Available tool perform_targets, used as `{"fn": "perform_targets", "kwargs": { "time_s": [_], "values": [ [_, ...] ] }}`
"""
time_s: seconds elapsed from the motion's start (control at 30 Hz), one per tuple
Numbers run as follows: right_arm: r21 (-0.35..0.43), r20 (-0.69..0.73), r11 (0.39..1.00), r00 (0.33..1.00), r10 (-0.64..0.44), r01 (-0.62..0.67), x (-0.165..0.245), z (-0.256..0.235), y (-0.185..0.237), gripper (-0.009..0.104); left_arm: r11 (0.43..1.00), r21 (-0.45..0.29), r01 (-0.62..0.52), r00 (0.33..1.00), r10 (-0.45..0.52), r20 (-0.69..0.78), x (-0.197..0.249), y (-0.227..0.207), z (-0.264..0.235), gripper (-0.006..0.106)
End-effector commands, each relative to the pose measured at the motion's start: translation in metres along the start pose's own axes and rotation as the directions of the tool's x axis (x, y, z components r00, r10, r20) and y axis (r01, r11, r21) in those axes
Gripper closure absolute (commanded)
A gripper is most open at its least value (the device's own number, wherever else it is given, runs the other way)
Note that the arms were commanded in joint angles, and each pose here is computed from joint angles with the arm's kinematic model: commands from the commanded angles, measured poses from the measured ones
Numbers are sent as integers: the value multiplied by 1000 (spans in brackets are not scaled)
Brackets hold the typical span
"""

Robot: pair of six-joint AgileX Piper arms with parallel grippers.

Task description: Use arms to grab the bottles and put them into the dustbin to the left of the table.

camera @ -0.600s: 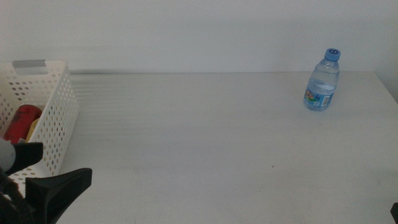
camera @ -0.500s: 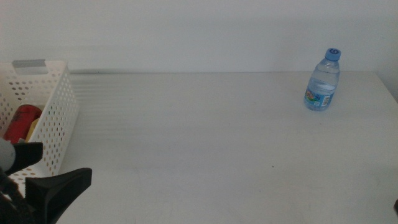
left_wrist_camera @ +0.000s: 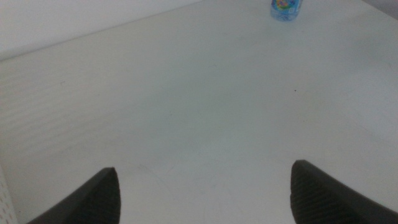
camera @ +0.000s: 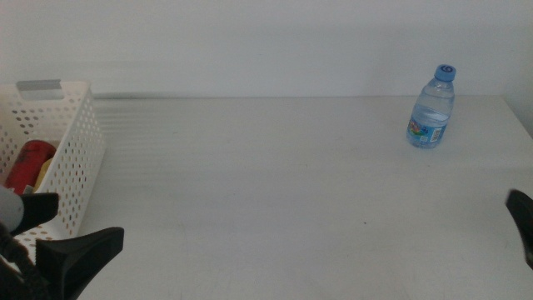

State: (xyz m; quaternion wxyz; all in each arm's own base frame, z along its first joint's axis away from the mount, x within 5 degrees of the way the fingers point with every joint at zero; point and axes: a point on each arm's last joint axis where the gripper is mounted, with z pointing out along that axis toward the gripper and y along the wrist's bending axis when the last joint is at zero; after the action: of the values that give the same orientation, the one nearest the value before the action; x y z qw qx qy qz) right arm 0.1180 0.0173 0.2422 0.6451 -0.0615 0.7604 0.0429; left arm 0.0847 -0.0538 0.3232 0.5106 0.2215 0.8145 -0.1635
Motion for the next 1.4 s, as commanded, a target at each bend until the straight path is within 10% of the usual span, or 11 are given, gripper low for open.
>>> {"fn": "perform_targets", "kwargs": {
  "time_s": [0.0, 0.5, 1.37],
  "values": [
    [-3, 103, 1000, 995, 4, -4, -21, 18, 0, 18, 1000, 7, 18, 995, -19, 98, -15, -1, -4, 10],
    [-10, 164, 999, 986, 35, -34, -2, 122, -1, 18, 1000, 7, 18, 995, -19, 98, -15, -1, -4, 10],
    [195, 109, 981, 993, -40, 19, -39, 292, -43, 18, 1000, 7, 18, 995, -19, 98, -15, -1, -4, 10]
  ]
}}
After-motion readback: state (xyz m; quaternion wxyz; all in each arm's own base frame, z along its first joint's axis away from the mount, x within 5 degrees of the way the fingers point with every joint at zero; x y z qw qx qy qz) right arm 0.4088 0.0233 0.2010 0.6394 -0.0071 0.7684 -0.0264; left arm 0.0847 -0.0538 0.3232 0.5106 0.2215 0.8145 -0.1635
